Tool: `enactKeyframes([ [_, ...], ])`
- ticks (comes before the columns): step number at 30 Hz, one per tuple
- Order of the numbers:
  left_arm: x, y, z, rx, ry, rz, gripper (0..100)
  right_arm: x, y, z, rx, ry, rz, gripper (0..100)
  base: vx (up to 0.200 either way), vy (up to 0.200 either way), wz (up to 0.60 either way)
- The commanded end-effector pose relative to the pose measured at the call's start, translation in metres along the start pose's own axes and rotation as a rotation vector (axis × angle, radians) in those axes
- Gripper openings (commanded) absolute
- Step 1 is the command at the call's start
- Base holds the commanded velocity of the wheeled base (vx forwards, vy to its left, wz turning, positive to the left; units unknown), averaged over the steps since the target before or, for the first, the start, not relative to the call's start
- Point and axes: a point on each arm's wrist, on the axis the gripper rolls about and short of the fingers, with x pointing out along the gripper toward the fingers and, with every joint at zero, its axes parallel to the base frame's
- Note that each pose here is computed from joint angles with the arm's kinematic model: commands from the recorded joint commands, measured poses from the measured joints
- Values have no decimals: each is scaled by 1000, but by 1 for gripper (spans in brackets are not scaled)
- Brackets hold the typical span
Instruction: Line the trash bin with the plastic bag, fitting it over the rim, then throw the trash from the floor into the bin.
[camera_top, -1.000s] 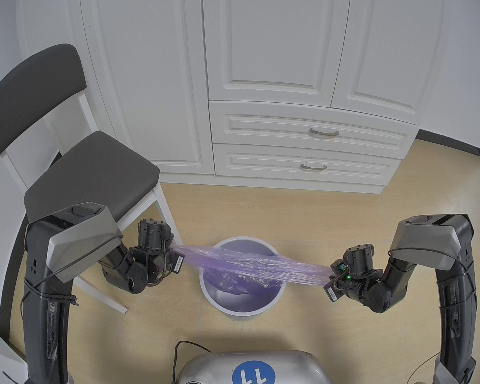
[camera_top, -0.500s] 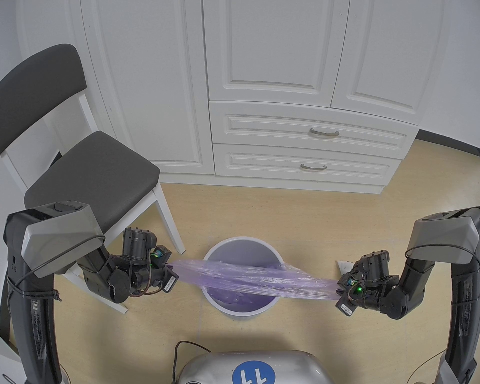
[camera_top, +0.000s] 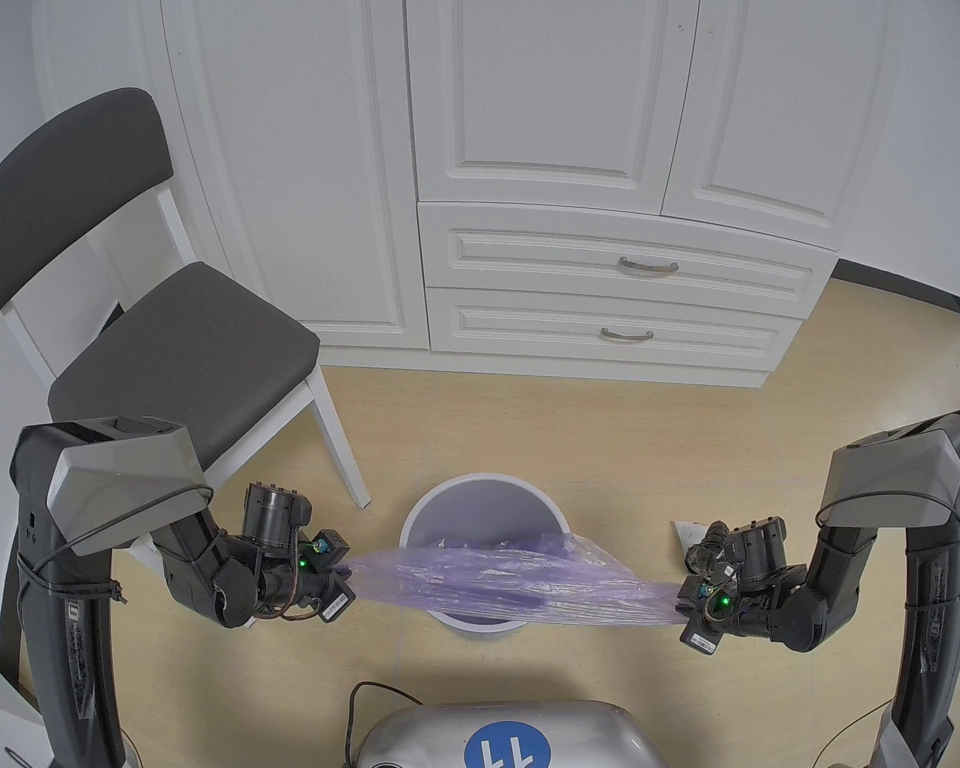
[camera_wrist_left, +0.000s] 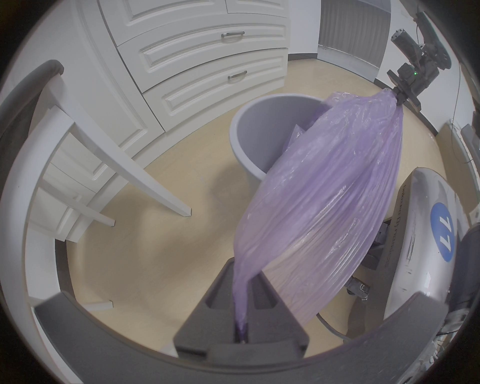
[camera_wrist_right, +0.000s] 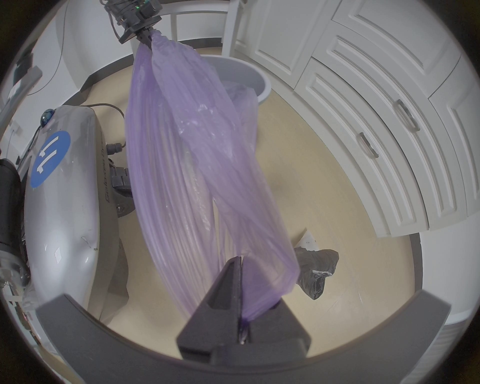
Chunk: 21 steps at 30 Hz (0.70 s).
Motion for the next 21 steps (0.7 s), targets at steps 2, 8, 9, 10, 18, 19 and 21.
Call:
enactKeyframes([
  [2, 7, -4, 1, -8, -9, -8, 0, 0, 0, 1, 9, -11, -2, 0, 0, 0, 0],
  [8, 18, -5, 20, -133, -143, 51, 0, 6, -12, 9, 82, -76, -71, 0, 0, 0, 0],
  [9, 21, -3, 26, -165, -187, 69, 0, 9, -16, 13, 116, -110, -100, 0, 0, 0, 0],
  [10, 22, -1, 29, -178, -212, 80, 0, 12, -19, 16, 143, -137, -121, 0, 0, 0, 0],
  [18, 25, -12, 52, -296, -269, 91, 0, 20, -32, 18, 245, -210, -202, 0, 0, 0, 0],
  [19, 25, -14, 51, -293, -264, 86, 0, 19, -31, 17, 242, -204, -196, 0, 0, 0, 0],
  [21, 22, -18, 46, -285, -236, 69, 0, 15, -24, 10, 221, -175, -170, 0, 0, 0, 0],
])
